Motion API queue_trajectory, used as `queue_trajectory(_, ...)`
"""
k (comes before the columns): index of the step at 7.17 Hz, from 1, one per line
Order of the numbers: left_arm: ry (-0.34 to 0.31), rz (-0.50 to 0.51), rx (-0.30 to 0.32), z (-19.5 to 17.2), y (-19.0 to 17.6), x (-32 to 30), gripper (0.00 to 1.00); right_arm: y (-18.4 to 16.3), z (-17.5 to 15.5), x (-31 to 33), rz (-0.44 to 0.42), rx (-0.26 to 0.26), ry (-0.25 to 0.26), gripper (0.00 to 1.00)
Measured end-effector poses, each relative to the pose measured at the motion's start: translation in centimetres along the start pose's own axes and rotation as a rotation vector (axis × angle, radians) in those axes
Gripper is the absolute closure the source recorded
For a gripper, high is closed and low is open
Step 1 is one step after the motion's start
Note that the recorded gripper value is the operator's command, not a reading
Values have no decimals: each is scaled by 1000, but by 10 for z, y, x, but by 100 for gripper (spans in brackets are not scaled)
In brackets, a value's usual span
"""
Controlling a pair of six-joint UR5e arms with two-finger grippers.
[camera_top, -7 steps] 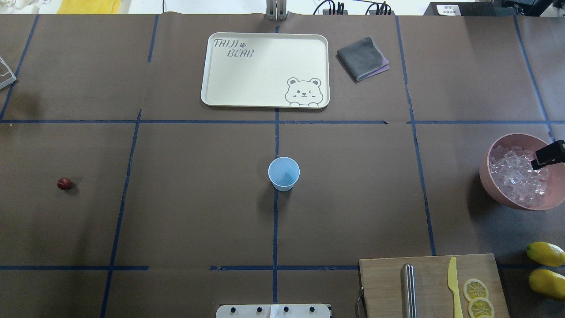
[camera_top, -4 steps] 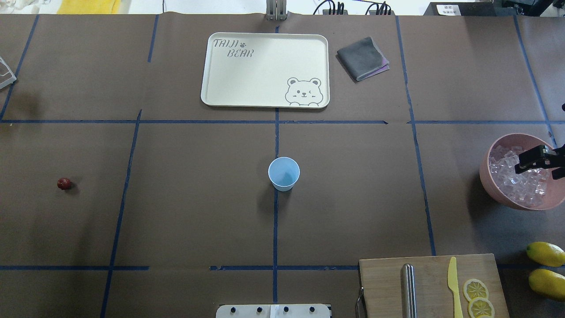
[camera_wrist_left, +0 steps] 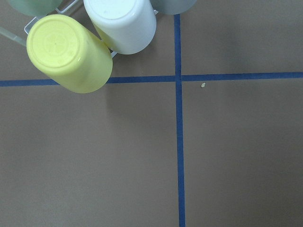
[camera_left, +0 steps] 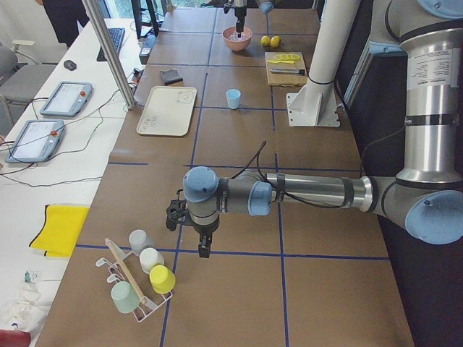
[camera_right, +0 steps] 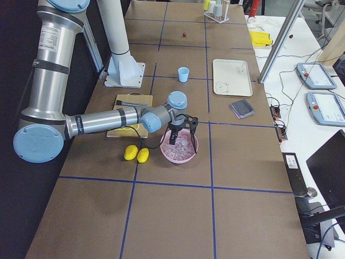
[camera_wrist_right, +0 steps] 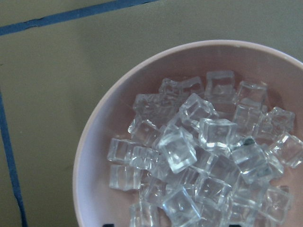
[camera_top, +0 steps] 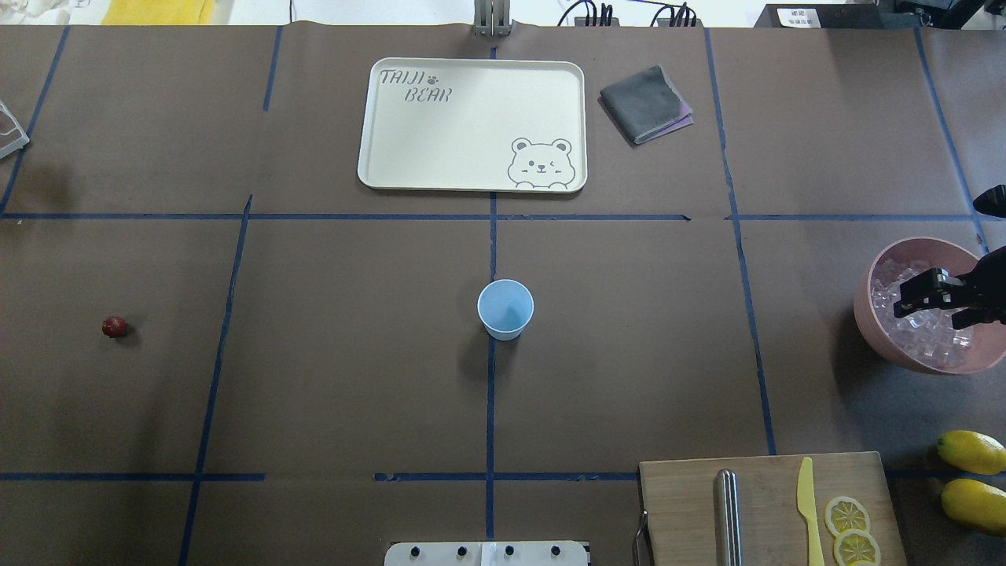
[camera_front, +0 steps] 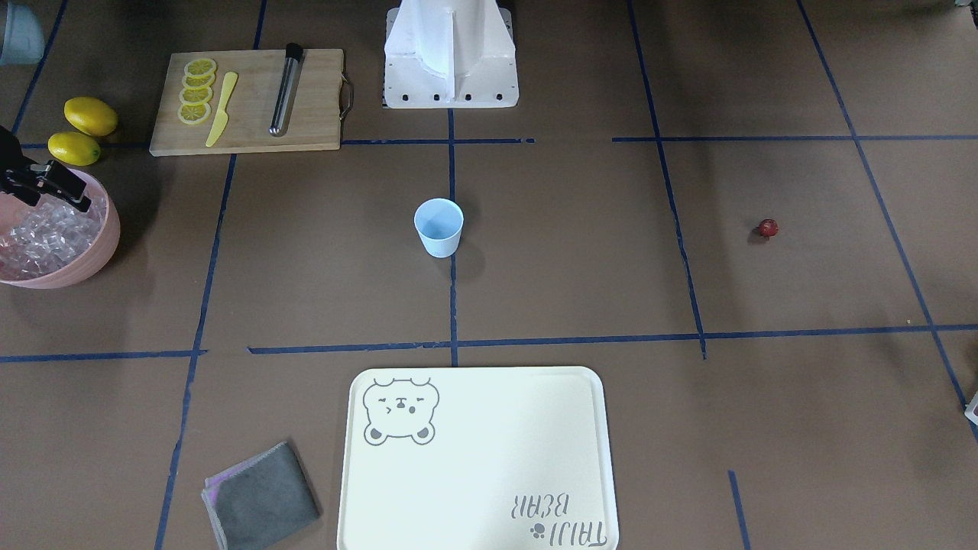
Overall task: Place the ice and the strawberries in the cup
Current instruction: 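Lower the right gripper into the pink bowl of ice cubes, then close the right gripper on an ice cube and lift it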
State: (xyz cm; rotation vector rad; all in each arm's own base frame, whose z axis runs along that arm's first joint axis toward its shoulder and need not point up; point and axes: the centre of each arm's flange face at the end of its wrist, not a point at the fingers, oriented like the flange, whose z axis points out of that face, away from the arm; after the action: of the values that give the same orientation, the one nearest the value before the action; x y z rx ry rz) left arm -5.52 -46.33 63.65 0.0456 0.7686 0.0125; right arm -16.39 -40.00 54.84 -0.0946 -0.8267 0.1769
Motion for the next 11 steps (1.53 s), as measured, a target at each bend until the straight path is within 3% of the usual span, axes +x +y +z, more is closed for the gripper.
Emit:
queue_trajectory(7, -4, -2, -3, 1, 0, -2, 0, -2, 15, 9, 11, -17, 24, 27)
queue_trajectory(11, -4, -4, -5, 2, 1, -3, 0, -9, 17, 0, -2, -1, 27, 32)
